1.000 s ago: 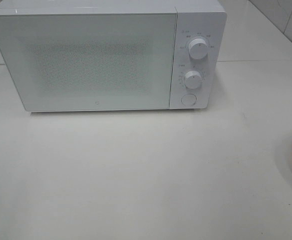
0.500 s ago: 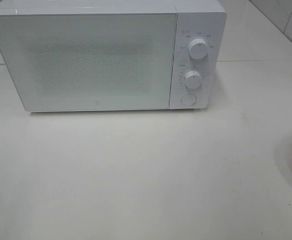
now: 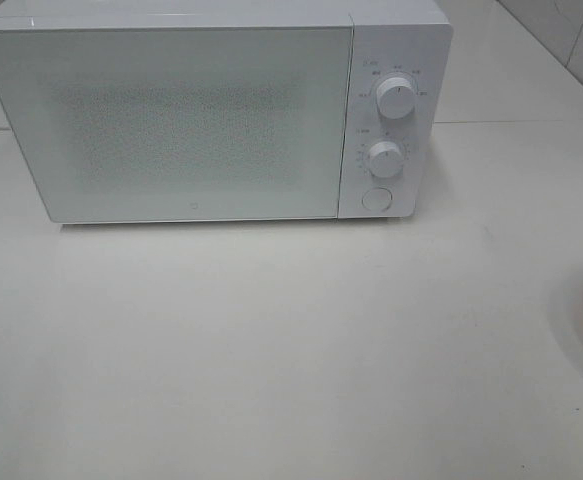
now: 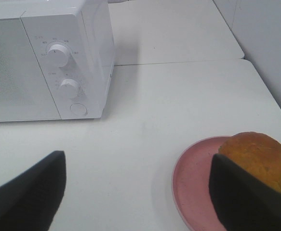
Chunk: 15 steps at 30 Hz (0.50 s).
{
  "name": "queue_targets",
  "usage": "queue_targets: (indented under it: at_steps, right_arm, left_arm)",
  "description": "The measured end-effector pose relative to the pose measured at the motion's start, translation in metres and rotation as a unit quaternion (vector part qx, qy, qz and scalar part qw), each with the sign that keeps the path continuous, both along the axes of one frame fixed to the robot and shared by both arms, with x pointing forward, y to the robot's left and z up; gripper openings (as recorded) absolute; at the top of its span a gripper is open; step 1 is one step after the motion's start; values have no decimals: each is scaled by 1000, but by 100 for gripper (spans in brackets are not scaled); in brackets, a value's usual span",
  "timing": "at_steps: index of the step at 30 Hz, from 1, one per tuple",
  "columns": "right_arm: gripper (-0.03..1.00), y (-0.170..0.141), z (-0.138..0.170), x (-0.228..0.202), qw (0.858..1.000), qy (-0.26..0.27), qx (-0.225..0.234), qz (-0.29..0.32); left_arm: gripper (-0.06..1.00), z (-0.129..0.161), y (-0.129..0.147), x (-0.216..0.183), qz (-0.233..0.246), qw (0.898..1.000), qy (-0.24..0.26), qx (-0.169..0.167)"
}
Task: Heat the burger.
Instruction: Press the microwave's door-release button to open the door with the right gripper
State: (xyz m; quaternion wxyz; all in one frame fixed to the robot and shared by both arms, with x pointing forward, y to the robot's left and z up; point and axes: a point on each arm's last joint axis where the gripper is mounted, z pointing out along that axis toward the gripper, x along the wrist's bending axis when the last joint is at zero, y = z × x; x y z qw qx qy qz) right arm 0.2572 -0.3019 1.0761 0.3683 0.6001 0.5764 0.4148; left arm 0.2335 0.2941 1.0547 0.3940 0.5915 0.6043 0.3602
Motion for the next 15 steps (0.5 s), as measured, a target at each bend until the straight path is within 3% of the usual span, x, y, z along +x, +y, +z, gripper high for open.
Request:
queue_targets:
  at_steps: [15]
  right_arm:
    - [76, 6, -17, 43, 1000, -8, -2, 10]
  left_arm:
    - [97, 0, 0, 0, 0, 1000, 0, 0]
